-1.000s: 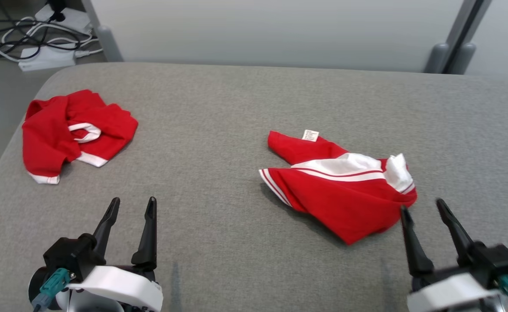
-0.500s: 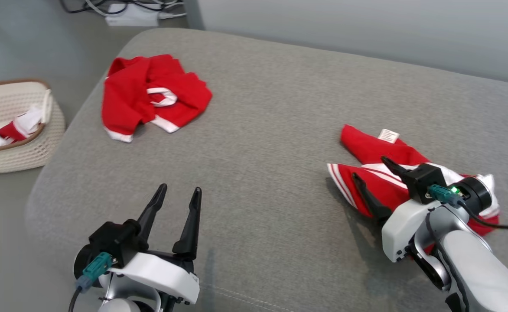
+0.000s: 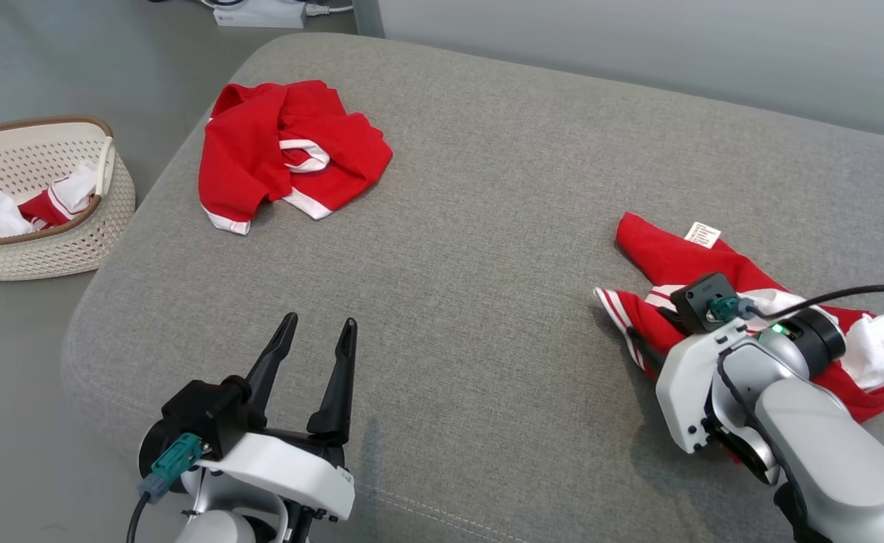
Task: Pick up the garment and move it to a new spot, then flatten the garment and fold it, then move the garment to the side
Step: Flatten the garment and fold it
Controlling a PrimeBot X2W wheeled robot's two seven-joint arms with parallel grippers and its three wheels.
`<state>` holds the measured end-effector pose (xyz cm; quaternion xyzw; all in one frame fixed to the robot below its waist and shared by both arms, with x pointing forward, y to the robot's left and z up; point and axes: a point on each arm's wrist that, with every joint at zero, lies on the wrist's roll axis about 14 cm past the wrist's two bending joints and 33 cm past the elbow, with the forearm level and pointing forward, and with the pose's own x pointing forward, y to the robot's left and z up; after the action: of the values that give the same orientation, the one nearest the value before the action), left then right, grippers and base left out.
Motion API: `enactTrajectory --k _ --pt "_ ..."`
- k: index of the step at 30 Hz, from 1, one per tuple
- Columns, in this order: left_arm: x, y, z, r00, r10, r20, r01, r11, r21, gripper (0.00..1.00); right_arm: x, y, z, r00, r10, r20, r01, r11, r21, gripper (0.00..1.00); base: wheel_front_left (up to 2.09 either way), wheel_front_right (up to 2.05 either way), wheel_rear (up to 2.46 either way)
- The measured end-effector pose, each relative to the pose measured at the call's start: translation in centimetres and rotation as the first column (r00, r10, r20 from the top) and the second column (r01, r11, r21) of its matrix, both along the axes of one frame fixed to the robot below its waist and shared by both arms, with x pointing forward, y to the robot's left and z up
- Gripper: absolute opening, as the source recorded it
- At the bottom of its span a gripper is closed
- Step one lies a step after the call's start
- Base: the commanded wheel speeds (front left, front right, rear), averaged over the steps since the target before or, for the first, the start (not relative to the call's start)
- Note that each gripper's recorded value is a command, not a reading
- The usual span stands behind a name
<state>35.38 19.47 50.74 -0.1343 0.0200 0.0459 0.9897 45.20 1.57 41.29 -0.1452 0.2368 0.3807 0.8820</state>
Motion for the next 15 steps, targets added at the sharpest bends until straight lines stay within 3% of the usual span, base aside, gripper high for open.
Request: enactTrajectory --k 4,9,11,15 --pt "0.2 -0.3 -0.3 1.0 -0.008 -0.004 0.008 1.0 -0.005 1.0 0.5 0.1 1.1 1.0 0.003 0.026 -0.003 1.0 0.007 0.0 0.0 0.0 0.0" --pt "0.5 -0.8 -0.1 1.0 -0.025 0.005 0.025 1.0 -0.005 1.0 1.7 0.4 5.5 0.991 -0.033 0.128 0.013 0.988 0.153 0.0 0.0 0.0 0.0" --pt "0.8 -1.3 -0.1 0.999 -0.04 0.007 0.04 0.999 -0.006 1.0 2.6 -0.2 8.5 0.978 -0.087 0.19 0.039 0.969 0.244 0.0 0.0 0.0 0.0" --pt "1.4 -2.3 0.0 0.997 -0.077 0.013 0.077 0.997 -0.009 1.0 3.8 -4.7 13.3 0.925 -0.272 0.264 0.143 0.896 0.421 0.0 0.0 0.0 0.0"
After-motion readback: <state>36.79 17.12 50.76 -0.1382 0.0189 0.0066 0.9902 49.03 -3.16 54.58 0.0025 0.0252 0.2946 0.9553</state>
